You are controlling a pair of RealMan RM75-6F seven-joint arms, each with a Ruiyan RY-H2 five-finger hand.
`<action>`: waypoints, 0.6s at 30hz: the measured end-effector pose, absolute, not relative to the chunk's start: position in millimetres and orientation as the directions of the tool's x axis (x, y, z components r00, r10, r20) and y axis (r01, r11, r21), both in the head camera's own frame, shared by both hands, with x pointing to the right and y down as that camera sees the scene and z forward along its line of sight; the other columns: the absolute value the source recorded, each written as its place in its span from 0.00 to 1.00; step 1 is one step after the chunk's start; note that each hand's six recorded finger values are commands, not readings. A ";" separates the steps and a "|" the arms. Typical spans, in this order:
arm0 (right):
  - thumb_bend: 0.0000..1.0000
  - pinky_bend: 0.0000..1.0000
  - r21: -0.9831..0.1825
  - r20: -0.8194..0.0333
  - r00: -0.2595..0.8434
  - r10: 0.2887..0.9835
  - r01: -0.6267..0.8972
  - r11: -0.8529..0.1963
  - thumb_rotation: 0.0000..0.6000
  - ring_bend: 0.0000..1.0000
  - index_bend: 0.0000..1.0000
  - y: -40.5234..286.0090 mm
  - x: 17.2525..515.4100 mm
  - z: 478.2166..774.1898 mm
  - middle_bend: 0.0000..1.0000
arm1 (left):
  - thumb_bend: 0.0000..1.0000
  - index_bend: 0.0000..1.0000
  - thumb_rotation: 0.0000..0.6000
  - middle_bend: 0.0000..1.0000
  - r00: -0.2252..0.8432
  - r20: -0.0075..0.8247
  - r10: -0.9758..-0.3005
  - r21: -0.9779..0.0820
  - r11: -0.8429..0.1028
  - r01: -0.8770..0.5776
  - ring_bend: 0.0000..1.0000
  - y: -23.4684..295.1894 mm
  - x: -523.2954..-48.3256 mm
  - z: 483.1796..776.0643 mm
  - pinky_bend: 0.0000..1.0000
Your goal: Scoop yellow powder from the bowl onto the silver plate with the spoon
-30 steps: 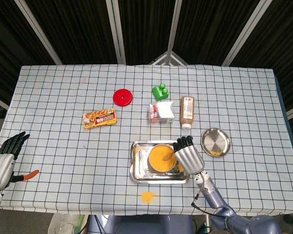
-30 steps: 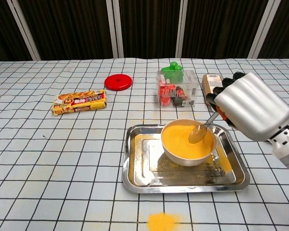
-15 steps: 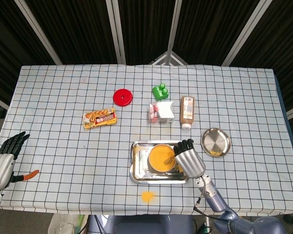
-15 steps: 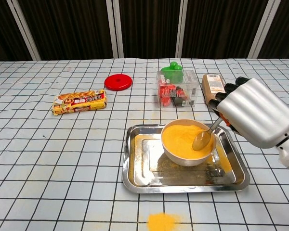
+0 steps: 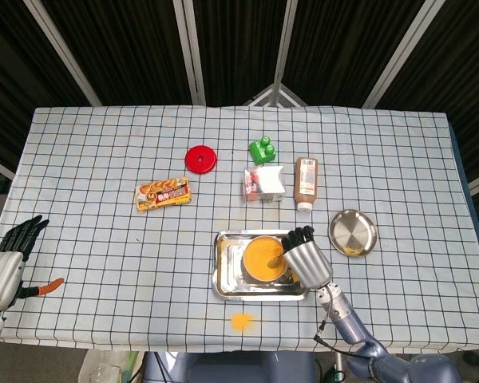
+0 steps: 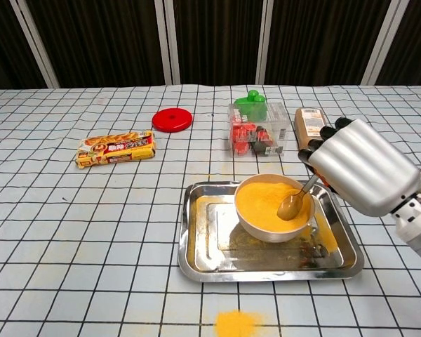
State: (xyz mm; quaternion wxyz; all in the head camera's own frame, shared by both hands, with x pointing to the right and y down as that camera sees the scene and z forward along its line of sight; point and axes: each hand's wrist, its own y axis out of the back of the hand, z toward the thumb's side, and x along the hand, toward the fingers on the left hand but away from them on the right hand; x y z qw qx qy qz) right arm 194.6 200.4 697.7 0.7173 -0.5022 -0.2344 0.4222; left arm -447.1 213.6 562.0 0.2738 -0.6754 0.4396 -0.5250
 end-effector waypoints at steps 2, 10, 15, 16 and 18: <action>0.68 0.50 -0.918 -0.086 0.531 0.843 -0.370 0.139 1.00 0.50 0.81 197.0 193.0 698.6 0.60 | 0.00 0.00 1.00 0.00 0.060 0.469 -0.881 -0.832 -0.463 -0.307 0.00 213.4 -447.5 562.0 0.00; 0.68 0.50 -0.915 -0.072 0.527 0.847 -0.372 0.153 1.00 0.50 0.81 181.9 186.3 699.4 0.60 | 0.00 0.00 1.00 0.00 0.057 0.468 -0.882 -0.832 -0.461 -0.308 0.00 212.5 -448.5 561.8 0.00; 0.68 0.50 -0.912 -0.062 0.513 0.856 -0.377 0.160 1.00 0.50 0.81 172.2 187.2 697.8 0.60 | 0.00 0.00 1.00 0.00 0.056 0.469 -0.882 -0.832 -0.462 -0.308 0.00 212.3 -448.8 562.2 0.00; 0.68 0.50 -0.912 -0.059 0.513 0.857 -0.376 0.162 1.00 0.50 0.81 171.6 187.5 697.1 0.60 | 0.00 0.00 1.00 0.00 0.056 0.469 -0.881 -0.832 -0.462 -0.308 0.00 212.3 -448.8 562.2 0.00; 0.68 0.50 -0.913 -0.053 0.514 0.856 -0.373 0.168 1.00 0.50 0.81 171.1 188.1 695.1 0.60 | 0.00 0.00 1.00 0.00 0.057 0.469 -0.881 -0.831 -0.463 -0.308 0.00 212.3 -448.5 562.3 0.00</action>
